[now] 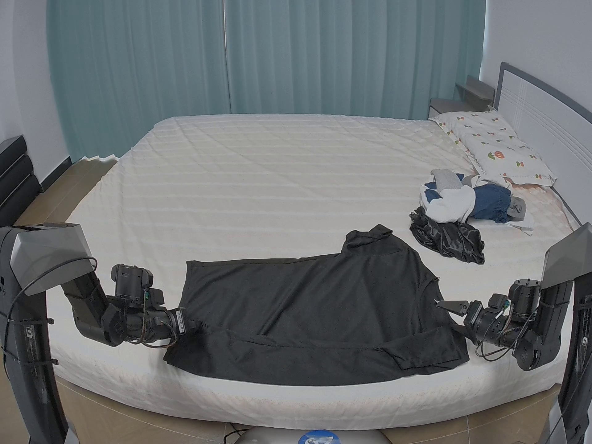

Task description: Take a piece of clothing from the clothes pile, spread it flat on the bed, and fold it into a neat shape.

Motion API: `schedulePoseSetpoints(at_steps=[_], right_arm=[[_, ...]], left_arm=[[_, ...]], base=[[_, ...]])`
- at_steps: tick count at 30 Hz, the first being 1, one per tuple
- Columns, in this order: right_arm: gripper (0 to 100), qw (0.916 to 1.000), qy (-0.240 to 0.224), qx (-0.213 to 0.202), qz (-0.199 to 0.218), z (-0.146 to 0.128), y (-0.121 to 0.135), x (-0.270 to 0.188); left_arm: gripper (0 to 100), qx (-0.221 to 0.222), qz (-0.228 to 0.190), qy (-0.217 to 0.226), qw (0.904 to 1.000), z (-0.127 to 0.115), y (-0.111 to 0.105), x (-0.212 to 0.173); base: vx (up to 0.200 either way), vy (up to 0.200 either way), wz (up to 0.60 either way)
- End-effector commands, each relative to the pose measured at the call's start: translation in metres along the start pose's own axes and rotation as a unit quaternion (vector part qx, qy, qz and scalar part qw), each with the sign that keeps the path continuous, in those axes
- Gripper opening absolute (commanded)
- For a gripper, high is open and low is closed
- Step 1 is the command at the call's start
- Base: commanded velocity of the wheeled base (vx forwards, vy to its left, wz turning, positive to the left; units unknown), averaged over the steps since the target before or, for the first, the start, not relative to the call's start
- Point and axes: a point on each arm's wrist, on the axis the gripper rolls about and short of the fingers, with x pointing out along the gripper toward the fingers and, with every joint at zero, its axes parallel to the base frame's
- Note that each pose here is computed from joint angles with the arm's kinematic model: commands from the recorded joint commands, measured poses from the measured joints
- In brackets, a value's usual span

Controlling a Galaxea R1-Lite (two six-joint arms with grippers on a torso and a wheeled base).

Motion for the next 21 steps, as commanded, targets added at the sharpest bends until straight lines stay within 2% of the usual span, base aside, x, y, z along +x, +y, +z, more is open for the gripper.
schedulePoseSetpoints(at_steps=[1,12,21], right_arm=[[100,1.0000,-0.003,-0.003,0.003,0.001,0.001,0.000],[100,0.9998,-0.015,-0.008,0.008,0.007,0.005,-0.005],[100,0.9992,-0.021,-0.029,0.017,0.010,0.011,-0.004]], left_arm=[[0,0.003,0.011,0.000,0.9999,-0.002,0.001,-0.002],[0,-0.019,0.009,-0.028,0.9994,0.006,-0.008,-0.028],[0,-0.026,0.008,-0.031,0.9991,0.002,-0.012,-0.043]], base=[[0.000,0.000,0.00],[0.000,0.000,0.00],[0.000,0.000,0.00]])
